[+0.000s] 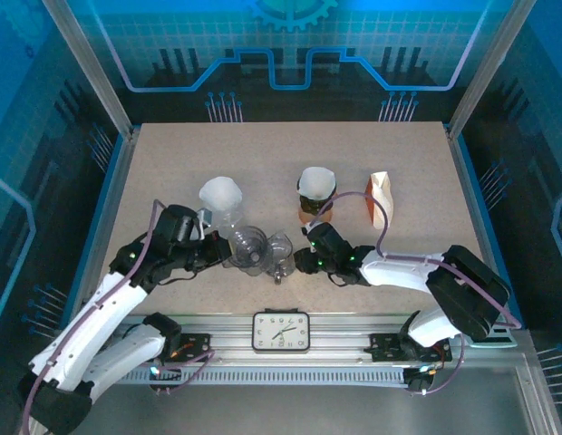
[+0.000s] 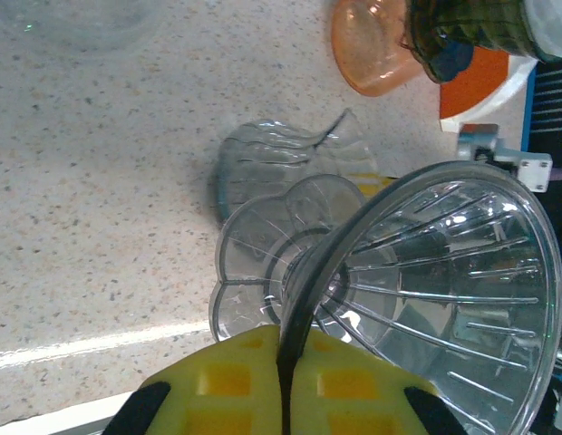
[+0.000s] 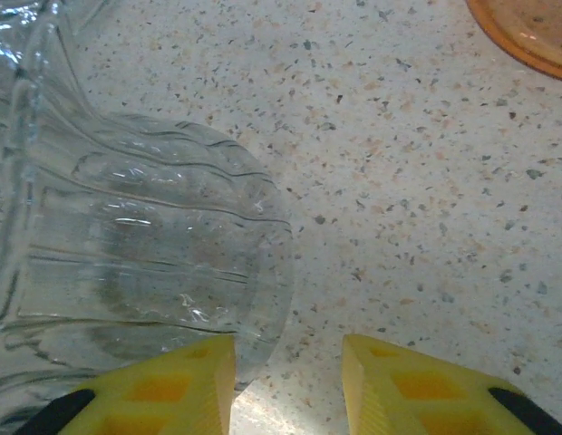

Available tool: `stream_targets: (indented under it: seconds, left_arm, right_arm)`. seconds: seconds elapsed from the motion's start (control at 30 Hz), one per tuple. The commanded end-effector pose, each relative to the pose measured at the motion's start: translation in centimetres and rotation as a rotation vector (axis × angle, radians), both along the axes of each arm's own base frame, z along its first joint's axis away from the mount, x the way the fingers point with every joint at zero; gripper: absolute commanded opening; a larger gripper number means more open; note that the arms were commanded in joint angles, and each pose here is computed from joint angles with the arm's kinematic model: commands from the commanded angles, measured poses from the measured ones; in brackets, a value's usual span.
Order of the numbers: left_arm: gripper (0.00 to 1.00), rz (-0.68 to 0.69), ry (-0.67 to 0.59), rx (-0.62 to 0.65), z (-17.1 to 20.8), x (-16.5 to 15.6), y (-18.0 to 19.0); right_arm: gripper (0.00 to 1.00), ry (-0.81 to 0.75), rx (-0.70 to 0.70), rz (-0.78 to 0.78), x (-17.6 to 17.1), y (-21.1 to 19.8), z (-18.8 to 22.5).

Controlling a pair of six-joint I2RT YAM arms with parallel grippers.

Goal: Place the coffee filter in the dripper

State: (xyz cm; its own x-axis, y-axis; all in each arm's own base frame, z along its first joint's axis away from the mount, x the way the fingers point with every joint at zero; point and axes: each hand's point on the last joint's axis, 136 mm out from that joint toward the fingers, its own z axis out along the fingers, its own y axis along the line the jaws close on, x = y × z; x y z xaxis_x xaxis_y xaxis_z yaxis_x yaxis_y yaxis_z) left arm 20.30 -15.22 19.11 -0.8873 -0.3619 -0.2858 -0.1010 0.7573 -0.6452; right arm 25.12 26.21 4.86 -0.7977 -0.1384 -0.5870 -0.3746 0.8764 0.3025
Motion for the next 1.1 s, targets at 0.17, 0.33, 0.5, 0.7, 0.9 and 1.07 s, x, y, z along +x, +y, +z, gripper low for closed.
stream_targets:
  seconds: [0.17, 0.33, 0.5, 0.7, 0.9, 1.07]
  left_arm:
    - [0.00, -0.155, -0.033, 0.057, 2.3, 1.8, -3.2]
    - [0.00, -0.210, -0.013, 0.119, 1.4, 2.9, -5.0]
    - [0.00, -0.219, 0.000, 0.144, 0.5, 4.2, -5.9]
    - [0.00, -0.223, -0.025, 0.166, 0.3, 5.6, -6.7]
    - [0.00, -0.230, -0.026, 0.174, 0.3, 6.2, -7.3]
    - [0.00, -0.221, -0.004, 0.208, -0.1, 6.0, -6.7]
  right_arm:
    - [0.44, -0.067, -0.033, -0.106, -0.4, -3.7, 2.4]
    - [0.49, -0.062, -0.057, -0.145, -1.7, -6.2, 2.5]
    - [0.52, -0.072, -0.047, -0.177, -2.8, -7.9, 3.0]
    - [0.54, -0.079, -0.044, -0.198, -3.6, -9.2, 3.3]
    - [0.56, -0.075, -0.044, -0.220, -4.0, -10.1, 3.0]
    - [0.56, -0.072, -0.036, -0.231, -4.1, -10.4, 2.9]
